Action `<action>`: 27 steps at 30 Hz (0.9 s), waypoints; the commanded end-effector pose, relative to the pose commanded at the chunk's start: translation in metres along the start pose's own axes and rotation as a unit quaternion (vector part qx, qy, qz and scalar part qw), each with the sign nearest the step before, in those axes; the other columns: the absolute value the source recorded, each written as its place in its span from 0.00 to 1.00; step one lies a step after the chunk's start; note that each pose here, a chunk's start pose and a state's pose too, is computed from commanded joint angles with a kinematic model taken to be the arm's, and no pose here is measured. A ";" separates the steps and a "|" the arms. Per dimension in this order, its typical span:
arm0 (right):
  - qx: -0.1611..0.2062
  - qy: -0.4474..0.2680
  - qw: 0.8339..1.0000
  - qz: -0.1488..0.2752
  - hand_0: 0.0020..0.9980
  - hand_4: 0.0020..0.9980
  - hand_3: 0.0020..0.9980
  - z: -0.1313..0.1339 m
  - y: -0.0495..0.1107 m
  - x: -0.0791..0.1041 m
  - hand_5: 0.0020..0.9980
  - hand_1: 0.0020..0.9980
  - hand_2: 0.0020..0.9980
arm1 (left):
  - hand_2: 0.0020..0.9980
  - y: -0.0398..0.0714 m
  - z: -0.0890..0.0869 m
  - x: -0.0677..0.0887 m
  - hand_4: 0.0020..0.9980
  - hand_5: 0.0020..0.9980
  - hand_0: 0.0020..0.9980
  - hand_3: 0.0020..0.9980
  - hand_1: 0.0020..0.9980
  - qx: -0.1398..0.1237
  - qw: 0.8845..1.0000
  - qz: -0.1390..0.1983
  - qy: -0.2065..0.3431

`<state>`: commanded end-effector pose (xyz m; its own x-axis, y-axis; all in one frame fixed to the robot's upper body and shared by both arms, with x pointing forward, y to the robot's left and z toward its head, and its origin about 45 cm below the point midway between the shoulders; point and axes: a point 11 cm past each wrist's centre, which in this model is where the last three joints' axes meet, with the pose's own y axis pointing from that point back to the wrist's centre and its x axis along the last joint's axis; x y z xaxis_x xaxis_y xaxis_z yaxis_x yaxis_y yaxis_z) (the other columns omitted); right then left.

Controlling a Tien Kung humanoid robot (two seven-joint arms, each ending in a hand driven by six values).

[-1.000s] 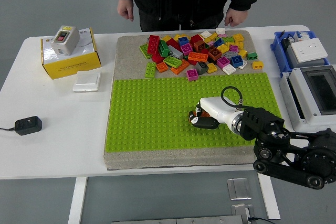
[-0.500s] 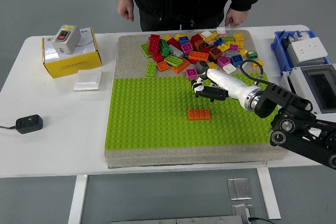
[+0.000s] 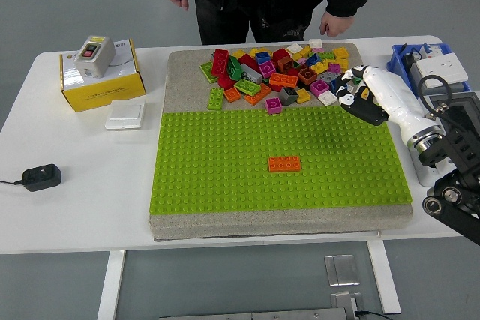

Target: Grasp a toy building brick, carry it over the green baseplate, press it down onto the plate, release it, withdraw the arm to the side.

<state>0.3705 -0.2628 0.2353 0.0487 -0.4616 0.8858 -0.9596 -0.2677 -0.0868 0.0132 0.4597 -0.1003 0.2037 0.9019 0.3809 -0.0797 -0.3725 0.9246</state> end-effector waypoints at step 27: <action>0.056 0.004 0.990 0.130 0.54 0.45 0.67 -0.021 -0.022 0.039 0.64 0.64 0.73 | 0.59 0.001 0.004 -0.015 0.38 0.47 0.66 0.65 0.65 -0.008 1.000 -0.010 -0.014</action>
<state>0.3877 -0.2573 0.2808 -0.1990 -0.5216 0.8297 -0.9022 -0.2331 -0.3629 0.0143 0.4452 -0.1055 0.2334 0.9025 0.3620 -0.0906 -0.3505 0.9322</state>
